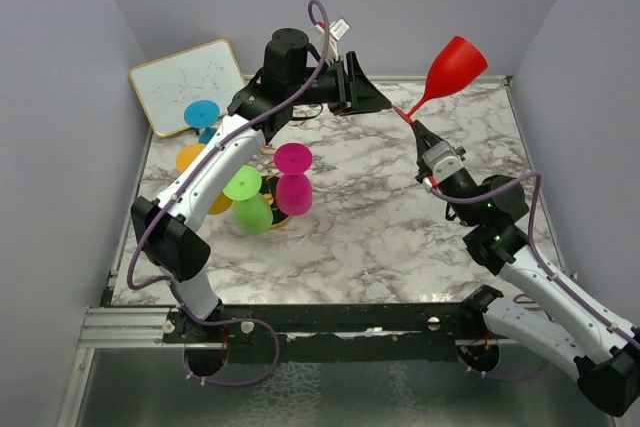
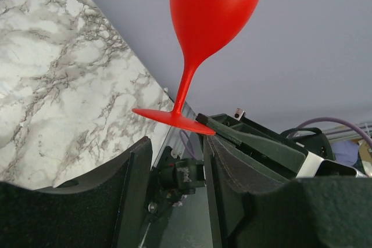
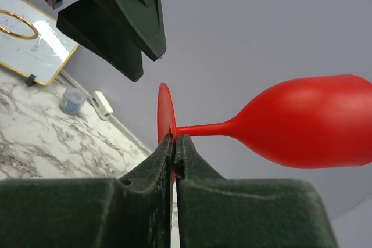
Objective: Take the wine glass off the wine glass rack
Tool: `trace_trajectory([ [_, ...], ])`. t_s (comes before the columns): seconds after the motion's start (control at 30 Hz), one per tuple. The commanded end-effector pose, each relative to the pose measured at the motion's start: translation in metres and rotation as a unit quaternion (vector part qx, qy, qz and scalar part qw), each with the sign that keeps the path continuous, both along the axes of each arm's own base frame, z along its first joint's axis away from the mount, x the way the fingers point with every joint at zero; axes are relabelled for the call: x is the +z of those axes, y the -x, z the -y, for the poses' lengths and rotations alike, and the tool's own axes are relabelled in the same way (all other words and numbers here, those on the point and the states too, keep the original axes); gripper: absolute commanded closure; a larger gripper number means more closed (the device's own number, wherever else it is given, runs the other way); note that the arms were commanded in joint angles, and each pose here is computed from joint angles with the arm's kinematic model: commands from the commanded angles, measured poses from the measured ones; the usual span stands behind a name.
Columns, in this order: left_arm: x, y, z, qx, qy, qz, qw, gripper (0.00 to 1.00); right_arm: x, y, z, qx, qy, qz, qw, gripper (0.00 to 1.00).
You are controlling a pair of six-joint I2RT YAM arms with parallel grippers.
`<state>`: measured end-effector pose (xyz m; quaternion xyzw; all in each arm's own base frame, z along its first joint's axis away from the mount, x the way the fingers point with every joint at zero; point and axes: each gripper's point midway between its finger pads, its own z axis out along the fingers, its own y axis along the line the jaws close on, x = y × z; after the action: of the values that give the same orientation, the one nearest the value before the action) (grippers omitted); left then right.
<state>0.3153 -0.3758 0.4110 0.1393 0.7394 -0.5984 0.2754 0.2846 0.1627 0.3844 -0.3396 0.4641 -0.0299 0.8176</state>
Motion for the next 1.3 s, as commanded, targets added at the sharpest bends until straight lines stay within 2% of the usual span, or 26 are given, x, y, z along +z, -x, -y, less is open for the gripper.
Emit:
trace_trajectory([
  [0.0, 0.041, 0.022, -0.012, 0.003, 0.055, 0.019, 0.998, 0.54, 0.032, 0.000, -0.009, 0.000, 0.021, 0.098, 0.995, 0.99],
  [0.13, 0.039, 0.025, -0.017, 0.018, 0.064, 0.004, 0.998, 0.48, 0.029, -0.008, -0.014, -0.010, 0.044, 0.124, 0.991, 0.99],
  [0.3, 0.044, 0.025, -0.019, 0.033, 0.106, -0.029, 0.993, 0.37, 0.026, -0.002, -0.022, 0.011, 0.055, 0.147, 0.988, 0.99],
  [0.5, 0.039, 0.019, -0.016, 0.043, 0.116, -0.053, 0.991, 0.37, 0.026, 0.011, -0.032, 0.034, 0.070, 0.184, 0.980, 0.99],
  [0.9, 0.032, 0.016, -0.018, 0.058, 0.120, -0.072, 0.988, 0.38, 0.031, 0.014, -0.044, 0.028, 0.099, 0.225, 0.969, 0.99],
  [1.07, 0.032, 0.013, -0.016, 0.059, 0.121, -0.073, 0.988, 0.42, 0.026, 0.012, -0.054, 0.029, 0.124, 0.234, 0.964, 0.99],
  [1.17, 0.029, 0.012, -0.016, 0.059, 0.120, -0.075, 0.988, 0.50, 0.025, 0.013, -0.053, 0.025, 0.121, 0.234, 0.964, 0.99],
  [1.27, 0.025, 0.013, -0.015, 0.059, 0.120, -0.075, 0.988, 0.64, 0.026, 0.014, -0.051, 0.021, 0.116, 0.233, 0.965, 0.99],
])
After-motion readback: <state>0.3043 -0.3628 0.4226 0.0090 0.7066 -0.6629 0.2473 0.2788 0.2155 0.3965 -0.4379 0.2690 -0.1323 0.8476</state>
